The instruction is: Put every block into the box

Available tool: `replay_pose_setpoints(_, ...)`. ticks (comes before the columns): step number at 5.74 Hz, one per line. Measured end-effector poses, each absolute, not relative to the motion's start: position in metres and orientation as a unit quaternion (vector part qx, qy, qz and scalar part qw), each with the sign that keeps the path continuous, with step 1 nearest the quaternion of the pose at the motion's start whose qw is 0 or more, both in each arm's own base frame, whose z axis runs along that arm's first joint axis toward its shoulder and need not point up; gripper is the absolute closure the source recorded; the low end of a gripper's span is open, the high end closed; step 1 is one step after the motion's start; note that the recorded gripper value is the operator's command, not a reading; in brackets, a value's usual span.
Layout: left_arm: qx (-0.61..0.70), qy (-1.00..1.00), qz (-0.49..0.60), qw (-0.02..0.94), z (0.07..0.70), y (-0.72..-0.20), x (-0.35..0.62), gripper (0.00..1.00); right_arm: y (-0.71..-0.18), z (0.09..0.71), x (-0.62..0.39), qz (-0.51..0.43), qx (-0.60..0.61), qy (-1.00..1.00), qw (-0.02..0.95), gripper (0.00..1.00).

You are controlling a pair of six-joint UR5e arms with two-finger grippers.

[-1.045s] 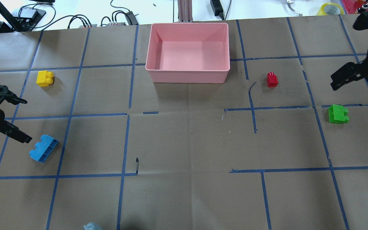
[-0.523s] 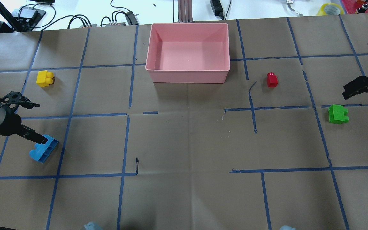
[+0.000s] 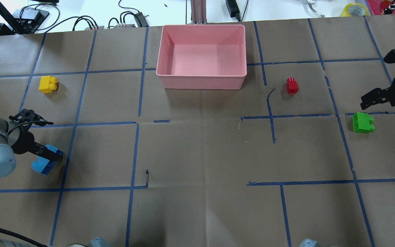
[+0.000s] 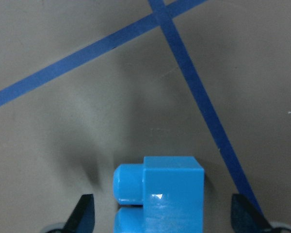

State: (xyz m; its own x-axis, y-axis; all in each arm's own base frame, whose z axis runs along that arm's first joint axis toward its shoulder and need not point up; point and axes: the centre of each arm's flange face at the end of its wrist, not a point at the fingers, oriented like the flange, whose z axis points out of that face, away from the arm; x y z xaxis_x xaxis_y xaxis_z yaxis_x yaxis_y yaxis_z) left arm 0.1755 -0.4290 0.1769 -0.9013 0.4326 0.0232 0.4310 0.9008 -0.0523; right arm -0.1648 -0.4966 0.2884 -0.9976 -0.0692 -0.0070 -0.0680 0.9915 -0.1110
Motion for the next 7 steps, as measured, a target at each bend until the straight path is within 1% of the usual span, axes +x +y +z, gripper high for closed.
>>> replay_pose_setpoints(1, -0.220, -0.975, 0.021, 0.020, 0.172, -0.426, 0.176, 0.03, -0.493, 0.275, -0.176, -0.054, -0.021, 0.998, 0.007, 0.01)
replay_pose_setpoints(4, -0.222, -0.974, 0.030, 0.015, 0.173, -0.428, 0.177, 0.04, -0.484, 0.237, -0.202, -0.060, 0.013, 0.998, 0.025, 0.01)
replay_pose_setpoints(5, -0.224, -0.974, 0.036, 0.017, 0.174, -0.430, 0.177, 0.10, -0.487, 0.229, -0.205, -0.065, 0.013, 0.997, 0.025, 0.01)
replay_pose_setpoints(7, -0.229, -0.972, 0.039, 0.017, 0.174, -0.431, 0.176, 0.31, -0.492, 0.207, -0.209, -0.065, 0.013, 0.997, 0.026, 0.01)
